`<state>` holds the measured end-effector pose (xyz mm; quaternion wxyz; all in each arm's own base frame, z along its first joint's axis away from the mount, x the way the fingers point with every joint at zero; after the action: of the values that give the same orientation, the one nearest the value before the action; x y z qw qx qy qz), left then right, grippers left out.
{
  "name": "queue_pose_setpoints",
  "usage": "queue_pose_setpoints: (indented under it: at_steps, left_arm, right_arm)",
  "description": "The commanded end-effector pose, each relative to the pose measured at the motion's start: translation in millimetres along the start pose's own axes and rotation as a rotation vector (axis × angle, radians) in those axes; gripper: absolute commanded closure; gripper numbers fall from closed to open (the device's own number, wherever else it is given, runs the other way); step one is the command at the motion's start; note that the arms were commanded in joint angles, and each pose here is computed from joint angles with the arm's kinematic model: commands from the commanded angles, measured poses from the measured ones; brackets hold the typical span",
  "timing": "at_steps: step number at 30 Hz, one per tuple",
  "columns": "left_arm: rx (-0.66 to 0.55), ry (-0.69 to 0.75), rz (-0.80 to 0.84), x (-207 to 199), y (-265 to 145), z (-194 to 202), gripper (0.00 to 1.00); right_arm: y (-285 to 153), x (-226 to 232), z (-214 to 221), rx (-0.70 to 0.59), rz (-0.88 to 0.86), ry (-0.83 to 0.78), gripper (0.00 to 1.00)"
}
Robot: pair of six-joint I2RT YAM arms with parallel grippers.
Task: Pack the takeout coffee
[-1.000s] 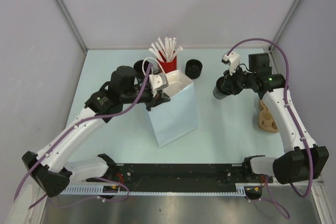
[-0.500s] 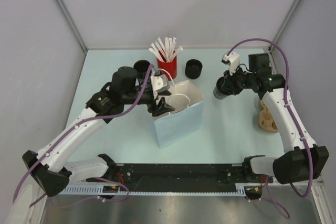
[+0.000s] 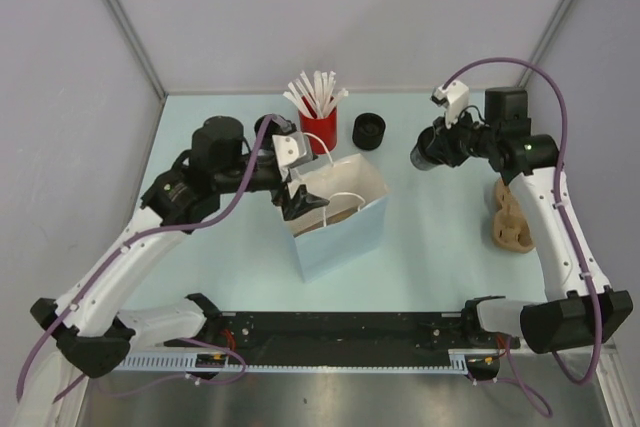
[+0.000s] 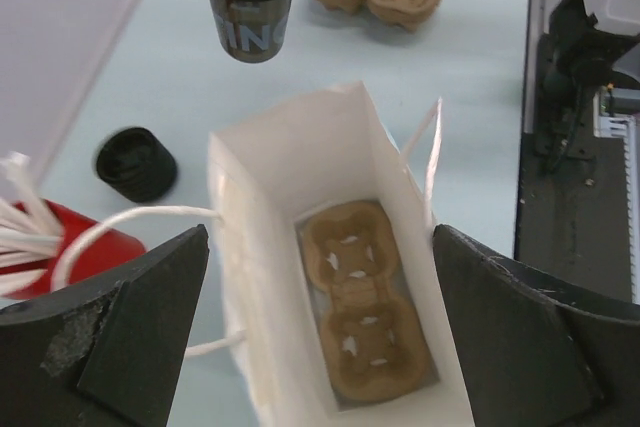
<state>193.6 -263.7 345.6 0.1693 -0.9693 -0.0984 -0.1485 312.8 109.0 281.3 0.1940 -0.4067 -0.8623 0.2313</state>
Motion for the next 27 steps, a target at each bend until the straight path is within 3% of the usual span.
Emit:
queue_pose_setpoints:
  at_steps: [1,6,11,18,27]
  left_arm:
    - [-0.047,0.141,-0.165,26,-39,-44,0.01]
    - [0.020,0.189,-0.345,62,-57,-43,0.01]
    - [0.096,0.143,-0.374,73,-49,-10,0.01]
    - [0.120,0.055,-0.421,90,-51,15,0.01]
    - [0.107,0.004,-0.446,102,-45,27,0.01]
  right_arm:
    - [-36,8,-56,-0.116,0.027,-0.054,1.00]
    - [-72,44,-110,-0.222,-0.050,-0.113,1.00]
    - [-76,93,-132,-0.237,-0.195,-0.131,1.00]
    - [-66,176,-126,-0.177,-0.426,-0.192,1.00]
    - [-48,210,-95,-0.047,-0.573,-0.185,1.00]
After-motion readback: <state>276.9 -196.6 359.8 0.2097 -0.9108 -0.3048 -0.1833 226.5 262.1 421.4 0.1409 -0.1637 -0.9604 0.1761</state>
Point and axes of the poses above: each gripper's point midway between its finger pads, its own y axis out along the fingers, its own x axis along the line the jaws close on, z = x × y, the point moved 1 cm from there along -y, back along the fingers, and after that the axes turned 12 degrees about y, right-handed, at the moved point
